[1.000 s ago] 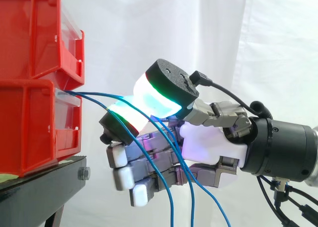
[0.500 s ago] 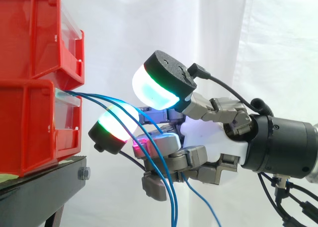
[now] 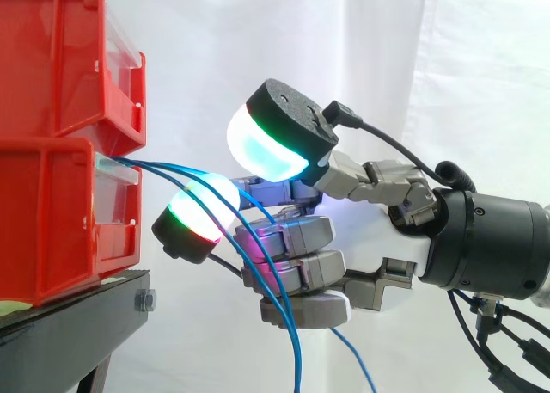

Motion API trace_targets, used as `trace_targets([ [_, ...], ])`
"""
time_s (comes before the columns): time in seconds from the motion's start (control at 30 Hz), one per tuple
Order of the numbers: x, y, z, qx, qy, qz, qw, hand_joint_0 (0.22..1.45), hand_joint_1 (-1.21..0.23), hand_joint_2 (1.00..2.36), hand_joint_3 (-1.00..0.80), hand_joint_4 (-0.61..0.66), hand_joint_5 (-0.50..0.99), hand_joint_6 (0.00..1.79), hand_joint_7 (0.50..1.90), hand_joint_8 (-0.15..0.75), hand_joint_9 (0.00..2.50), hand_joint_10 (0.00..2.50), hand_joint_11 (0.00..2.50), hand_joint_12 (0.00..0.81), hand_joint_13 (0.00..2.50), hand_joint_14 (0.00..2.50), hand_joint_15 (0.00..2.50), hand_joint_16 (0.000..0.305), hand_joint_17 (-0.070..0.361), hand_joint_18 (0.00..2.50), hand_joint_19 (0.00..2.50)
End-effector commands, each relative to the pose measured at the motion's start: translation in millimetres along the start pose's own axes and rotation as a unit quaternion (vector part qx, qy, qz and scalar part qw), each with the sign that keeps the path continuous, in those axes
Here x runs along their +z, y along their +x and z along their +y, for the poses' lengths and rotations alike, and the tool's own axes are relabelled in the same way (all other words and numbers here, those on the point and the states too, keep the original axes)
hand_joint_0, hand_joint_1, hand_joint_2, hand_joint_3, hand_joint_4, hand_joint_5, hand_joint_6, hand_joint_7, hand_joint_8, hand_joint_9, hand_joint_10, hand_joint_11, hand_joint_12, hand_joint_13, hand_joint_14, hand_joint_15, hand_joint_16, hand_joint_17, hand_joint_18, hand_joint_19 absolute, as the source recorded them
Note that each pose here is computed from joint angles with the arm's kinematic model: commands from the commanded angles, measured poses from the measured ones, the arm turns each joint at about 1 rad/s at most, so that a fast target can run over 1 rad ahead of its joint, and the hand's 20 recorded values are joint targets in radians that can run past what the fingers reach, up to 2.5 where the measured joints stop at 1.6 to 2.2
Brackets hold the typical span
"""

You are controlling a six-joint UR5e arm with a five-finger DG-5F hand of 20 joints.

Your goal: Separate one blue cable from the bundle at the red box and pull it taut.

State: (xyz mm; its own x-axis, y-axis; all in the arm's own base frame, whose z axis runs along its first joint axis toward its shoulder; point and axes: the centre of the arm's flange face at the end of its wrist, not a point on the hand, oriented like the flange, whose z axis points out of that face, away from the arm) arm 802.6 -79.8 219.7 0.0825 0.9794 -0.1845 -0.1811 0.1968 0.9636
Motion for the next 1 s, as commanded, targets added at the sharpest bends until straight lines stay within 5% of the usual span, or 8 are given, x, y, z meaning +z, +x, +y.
trace_targets([
  [0.0, 0.0, 1.2, 0.3, 0.0, 0.0, 0.001, 1.0, 0.51, -0.69, 1.0, -0.5, 0.21, -0.22, 0.89, 0.9, 0.377, 0.42, 2.39, 1.22, 0.422, 0.58, 2.5, 1.4, 0.045, 0.101, 1.31, 1.77],
  [0.23, -3.7, -3.0, 17.5, -0.023, 0.015, 0.004, 0.9996, 0.51, -0.67, 1.0, -0.5, 0.18, -0.22, 0.89, 0.89, 0.399, 0.19, 2.5, 1.52, 0.426, 0.56, 2.5, 1.49, 0.046, 0.102, 1.33, 1.81],
  [0.27, -9.4, -3.3, 20.0, -0.042, 0.04, 0.011, 0.9983, 0.51, -0.66, 1.0, -0.5, 0.18, -0.22, 0.89, 0.89, 0.398, 0.16, 2.5, 1.53, 0.433, 0.56, 2.5, 1.5, 0.046, 0.102, 1.33, 1.8],
  [0.47, -10.8, -1.0, 19.8, -0.042, 0.047, 0.009, 0.998, 0.5, -0.64, 1.0, -0.5, 0.17, -0.23, 0.89, 0.88, 0.405, 0.12, 2.5, 1.75, 0.442, 0.57, 2.5, 1.51, 0.047, 0.106, 1.31, 1.69],
  [0.73, -12.5, -3.7, 37.4, -0.042, 0.045, -0.007, 0.9981, 0.5, -0.62, 1.0, -0.5, 0.17, -0.23, 0.89, 0.88, 0.411, 0.15, 2.5, 2.03, 0.458, 0.67, 2.5, 1.61, 0.05, 0.113, 1.28, 1.49],
  [0.97, -31.2, -2.1, 41.1, -0.045, 0.063, -0.023, 0.9967, 0.5, -0.6, 1.0, -0.5, 0.22, -0.22, 0.88, 0.88, 0.402, 0.29, 2.5, 2.47, 0.473, 0.82, 2.5, 1.72, 0.056, 0.125, 1.34, 1.33],
])
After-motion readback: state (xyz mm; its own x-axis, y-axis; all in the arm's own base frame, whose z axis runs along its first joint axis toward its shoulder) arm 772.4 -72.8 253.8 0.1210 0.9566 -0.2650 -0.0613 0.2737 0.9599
